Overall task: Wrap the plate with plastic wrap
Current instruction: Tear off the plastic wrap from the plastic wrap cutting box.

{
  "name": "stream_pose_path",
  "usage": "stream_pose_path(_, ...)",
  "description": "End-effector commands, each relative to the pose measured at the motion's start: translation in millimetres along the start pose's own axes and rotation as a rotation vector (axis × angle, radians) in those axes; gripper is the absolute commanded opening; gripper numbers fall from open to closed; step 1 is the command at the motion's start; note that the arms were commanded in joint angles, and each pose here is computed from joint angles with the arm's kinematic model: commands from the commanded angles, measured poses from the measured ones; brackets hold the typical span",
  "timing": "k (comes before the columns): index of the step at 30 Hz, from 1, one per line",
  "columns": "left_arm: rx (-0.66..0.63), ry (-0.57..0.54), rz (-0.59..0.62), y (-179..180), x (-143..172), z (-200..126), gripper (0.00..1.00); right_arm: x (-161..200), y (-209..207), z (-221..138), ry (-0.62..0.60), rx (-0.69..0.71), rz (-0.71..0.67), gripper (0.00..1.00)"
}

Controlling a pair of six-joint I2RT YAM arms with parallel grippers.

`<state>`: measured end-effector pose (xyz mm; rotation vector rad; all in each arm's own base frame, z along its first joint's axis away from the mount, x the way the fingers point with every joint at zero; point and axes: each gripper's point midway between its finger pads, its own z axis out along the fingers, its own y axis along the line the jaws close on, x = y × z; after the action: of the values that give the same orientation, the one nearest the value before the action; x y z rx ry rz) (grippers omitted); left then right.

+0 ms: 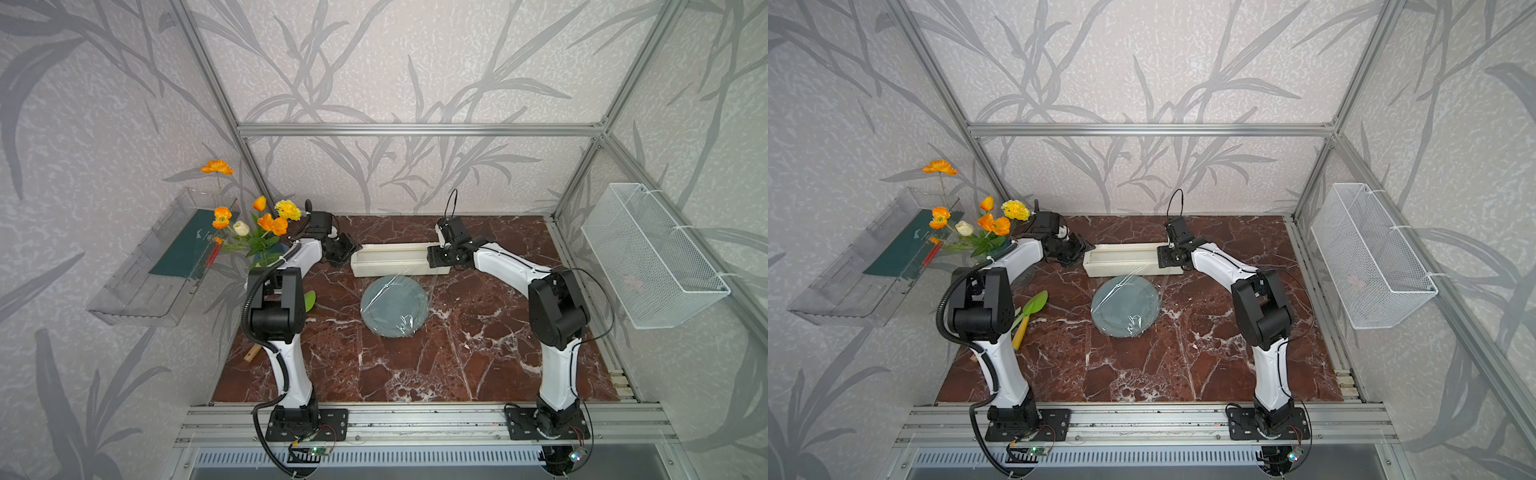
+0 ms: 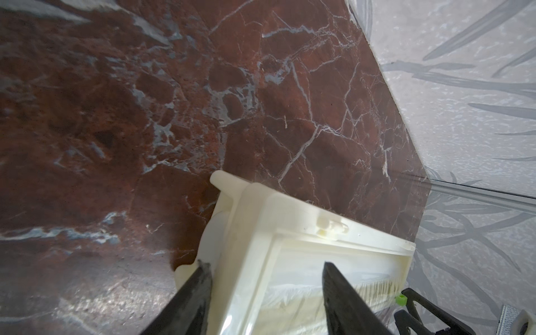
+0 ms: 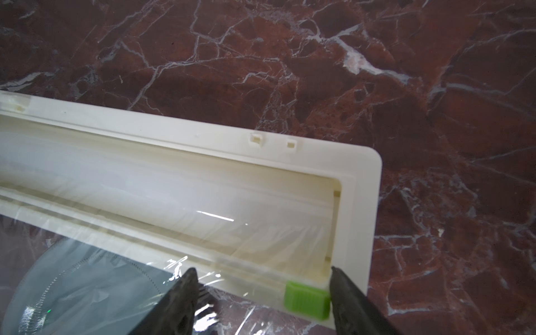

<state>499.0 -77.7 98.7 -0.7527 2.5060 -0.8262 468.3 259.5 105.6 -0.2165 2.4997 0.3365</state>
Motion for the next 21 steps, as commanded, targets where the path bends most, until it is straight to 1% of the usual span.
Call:
stream_pose_path(1,0.043,0.032,0.006,-13,12,7,0.60,12,51,11,0.033,-0.115,-0.024,0.70)
stream_pose_path(11,0.068,0.036,-0.002,-21,18,10,0.58,17,99,21,0.043,-0.172,-0.044,0.69)
stream_pose_path(18,0.083,0.033,-0.009,-26,21,12,0.57,19,159,28,0.054,-0.245,-0.086,0.69)
stream_pose_path(21,0.089,0.036,-0.010,-27,25,14,0.57,17,179,29,0.053,-0.264,-0.100,0.68)
